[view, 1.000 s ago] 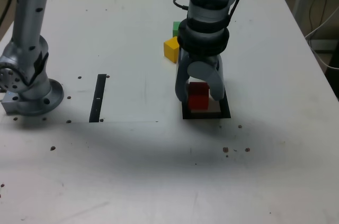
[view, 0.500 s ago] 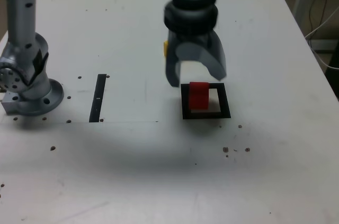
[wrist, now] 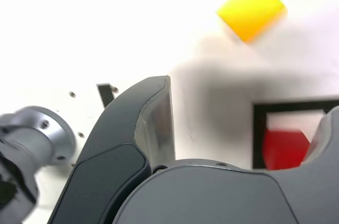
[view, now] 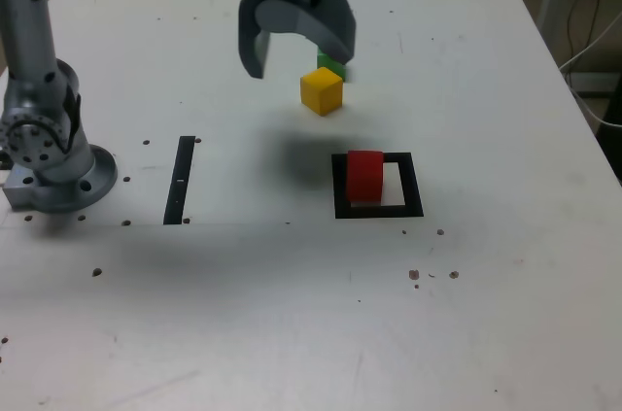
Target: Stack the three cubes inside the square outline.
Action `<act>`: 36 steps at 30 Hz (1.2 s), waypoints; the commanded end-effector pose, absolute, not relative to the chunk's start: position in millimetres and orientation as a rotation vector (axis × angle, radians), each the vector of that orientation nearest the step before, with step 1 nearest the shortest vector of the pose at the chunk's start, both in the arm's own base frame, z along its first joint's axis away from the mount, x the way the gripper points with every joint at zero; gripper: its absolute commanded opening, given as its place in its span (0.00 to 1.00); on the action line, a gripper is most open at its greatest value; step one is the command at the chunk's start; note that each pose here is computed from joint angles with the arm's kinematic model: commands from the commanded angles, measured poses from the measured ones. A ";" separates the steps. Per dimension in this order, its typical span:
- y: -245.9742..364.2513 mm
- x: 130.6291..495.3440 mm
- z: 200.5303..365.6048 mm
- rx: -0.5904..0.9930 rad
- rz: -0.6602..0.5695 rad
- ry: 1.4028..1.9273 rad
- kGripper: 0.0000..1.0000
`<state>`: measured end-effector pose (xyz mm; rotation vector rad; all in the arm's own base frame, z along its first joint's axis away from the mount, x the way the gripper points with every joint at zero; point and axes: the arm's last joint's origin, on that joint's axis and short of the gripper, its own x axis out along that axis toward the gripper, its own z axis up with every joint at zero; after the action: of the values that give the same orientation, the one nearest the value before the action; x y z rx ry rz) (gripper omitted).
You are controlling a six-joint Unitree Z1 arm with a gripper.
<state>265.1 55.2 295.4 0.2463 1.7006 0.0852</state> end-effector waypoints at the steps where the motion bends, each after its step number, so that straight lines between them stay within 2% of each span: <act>1: 60.1 266.7 295.6 0.278 0.102 1.684 0.99; 4: 64.2 267.1 295.2 0.325 0.117 1.679 1.00; 7: 65.3 266.4 291.3 0.362 0.099 1.705 1.00; 15: 74.7 271.4 268.5 0.507 -0.115 1.808 1.00; 19: 77.4 273.9 262.0 0.608 -0.244 1.827 1.00; 23: 83.2 279.5 249.7 0.640 -0.267 1.842 0.99; 27: 89.1 285.9 237.1 0.639 -0.262 1.841 0.99; 36: 91.4 299.3 221.6 0.628 -0.267 1.810 0.94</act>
<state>297.4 90.8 224.6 0.6348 1.8107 -0.2633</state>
